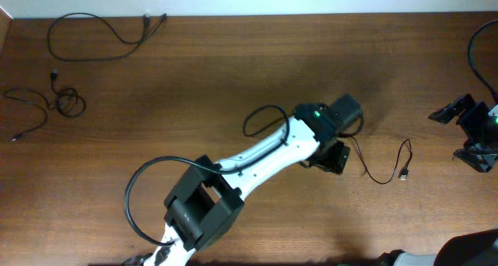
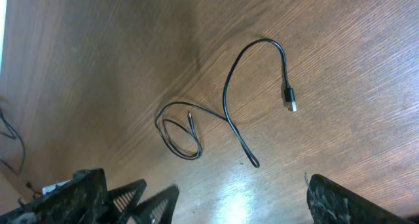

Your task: Untangle cables

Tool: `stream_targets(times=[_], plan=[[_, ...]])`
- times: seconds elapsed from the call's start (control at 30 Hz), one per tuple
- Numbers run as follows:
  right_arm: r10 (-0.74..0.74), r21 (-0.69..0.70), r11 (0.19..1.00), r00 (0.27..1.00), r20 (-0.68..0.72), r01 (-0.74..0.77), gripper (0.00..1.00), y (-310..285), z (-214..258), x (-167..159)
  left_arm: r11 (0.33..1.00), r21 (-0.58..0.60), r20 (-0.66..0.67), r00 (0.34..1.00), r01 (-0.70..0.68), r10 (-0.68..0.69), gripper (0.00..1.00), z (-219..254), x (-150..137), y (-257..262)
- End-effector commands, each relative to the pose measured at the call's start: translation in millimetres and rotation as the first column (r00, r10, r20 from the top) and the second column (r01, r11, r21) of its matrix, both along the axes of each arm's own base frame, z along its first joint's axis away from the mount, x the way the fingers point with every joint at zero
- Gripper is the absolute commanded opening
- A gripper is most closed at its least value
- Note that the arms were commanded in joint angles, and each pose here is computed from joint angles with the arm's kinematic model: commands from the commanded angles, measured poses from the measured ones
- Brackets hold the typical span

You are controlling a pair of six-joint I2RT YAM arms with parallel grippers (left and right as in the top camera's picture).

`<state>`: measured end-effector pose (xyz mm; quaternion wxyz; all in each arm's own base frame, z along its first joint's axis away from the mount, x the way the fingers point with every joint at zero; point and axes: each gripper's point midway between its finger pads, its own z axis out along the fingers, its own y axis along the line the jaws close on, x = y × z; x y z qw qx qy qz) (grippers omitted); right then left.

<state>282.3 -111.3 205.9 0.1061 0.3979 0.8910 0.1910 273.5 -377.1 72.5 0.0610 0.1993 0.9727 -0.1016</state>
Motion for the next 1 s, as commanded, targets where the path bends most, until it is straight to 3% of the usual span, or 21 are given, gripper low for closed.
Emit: stream_targets(times=[0.0,0.1,0.2,0.37,0.47,0.53,0.57,0.6,0.63,0.83,0.97], plan=[[0.001,-0.026,1.000,1.000,0.012,-0.001,0.98,-3,6,0,0.980,0.075,0.101,0.979,-0.186,0.178,0.88,-29,19,5],[0.001,-0.026,1.000,1.000,0.012,-0.001,0.98,-3,6,0,0.957,0.089,0.093,0.959,-0.275,0.267,0.84,-57,28,6],[0.001,-0.026,1.000,1.000,0.012,-0.001,0.99,-3,6,0,0.950,0.093,0.092,0.952,-0.299,0.290,0.71,-65,29,6],[0.001,-0.026,1.000,1.000,0.012,-0.001,0.98,-3,6,0,0.944,0.119,0.133,0.947,-0.307,0.291,0.40,-70,34,11],[0.001,-0.026,1.000,1.000,0.012,-0.001,0.98,-3,6,0,0.940,0.170,0.105,0.954,-0.296,0.282,0.36,-91,26,16],[0.001,-0.026,1.000,1.000,0.012,-0.001,0.98,-3,6,0,0.935,0.197,0.097,0.955,-0.294,0.280,0.23,-97,24,20],[0.001,-0.026,1.000,1.000,0.012,-0.001,0.98,-3,6,0,0.935,0.195,0.097,0.954,-0.296,0.282,0.22,-97,25,21],[0.001,-0.026,1.000,1.000,0.012,-0.001,0.99,-3,6,0,0.933,0.198,0.098,0.953,-0.301,0.287,0.04,-97,26,23],[0.001,-0.026,1.000,1.000,0.012,-0.001,0.98,-3,6,0,0.932,0.204,0.098,0.954,-0.299,0.285,0.00,-97,28,25],[0.001,-0.026,1.000,1.000,0.012,-0.001,0.98,-3,6,0,0.878,0.280,0.068,0.920,-0.388,0.385,0.00,-56,56,71],[0.001,-0.026,1.000,1.000,0.012,-0.001,0.98,-3,6,0,0.829,0.204,0.098,0.853,-0.521,0.512,0.00,23,91,123]])
